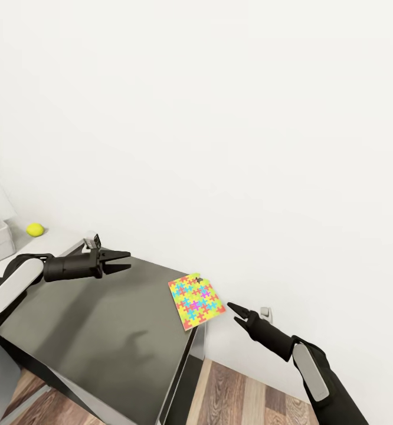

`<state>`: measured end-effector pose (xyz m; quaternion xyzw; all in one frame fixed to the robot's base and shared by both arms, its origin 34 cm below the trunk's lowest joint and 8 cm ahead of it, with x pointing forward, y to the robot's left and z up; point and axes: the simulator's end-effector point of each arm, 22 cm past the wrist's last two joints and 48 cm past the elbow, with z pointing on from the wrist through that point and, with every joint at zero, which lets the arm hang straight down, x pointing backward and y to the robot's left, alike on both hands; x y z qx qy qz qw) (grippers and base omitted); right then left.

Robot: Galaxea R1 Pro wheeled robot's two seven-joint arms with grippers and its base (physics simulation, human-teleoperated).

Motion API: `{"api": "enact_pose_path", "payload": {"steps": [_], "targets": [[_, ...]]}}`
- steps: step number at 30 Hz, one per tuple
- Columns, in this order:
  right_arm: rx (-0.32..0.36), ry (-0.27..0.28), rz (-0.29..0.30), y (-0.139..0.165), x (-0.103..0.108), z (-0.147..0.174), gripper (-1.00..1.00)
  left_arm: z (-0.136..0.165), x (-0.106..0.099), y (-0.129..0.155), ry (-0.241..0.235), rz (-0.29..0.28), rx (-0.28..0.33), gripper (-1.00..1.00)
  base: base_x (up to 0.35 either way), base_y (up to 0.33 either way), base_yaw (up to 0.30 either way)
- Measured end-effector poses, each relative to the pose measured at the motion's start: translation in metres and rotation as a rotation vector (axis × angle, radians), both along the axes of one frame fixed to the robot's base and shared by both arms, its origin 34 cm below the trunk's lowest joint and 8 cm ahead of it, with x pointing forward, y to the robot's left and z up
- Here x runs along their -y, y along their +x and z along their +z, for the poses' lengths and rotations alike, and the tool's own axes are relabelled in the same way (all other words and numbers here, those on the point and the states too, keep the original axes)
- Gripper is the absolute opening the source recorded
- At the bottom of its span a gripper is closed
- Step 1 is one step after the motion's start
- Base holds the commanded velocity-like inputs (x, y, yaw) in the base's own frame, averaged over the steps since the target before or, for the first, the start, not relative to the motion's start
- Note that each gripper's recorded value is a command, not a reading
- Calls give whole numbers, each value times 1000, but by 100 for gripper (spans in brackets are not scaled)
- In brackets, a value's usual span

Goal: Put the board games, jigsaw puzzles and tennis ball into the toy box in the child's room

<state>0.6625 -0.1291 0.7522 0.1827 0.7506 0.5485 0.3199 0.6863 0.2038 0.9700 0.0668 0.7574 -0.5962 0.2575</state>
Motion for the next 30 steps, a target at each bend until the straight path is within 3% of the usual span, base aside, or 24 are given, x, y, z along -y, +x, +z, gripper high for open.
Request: {"api": "enact_pose_path", "payload": {"steps": [30], "targets": [[8,2,0,0,1,4,100,4,0,-1,-1,-1,7,100,0,0,88]]}}
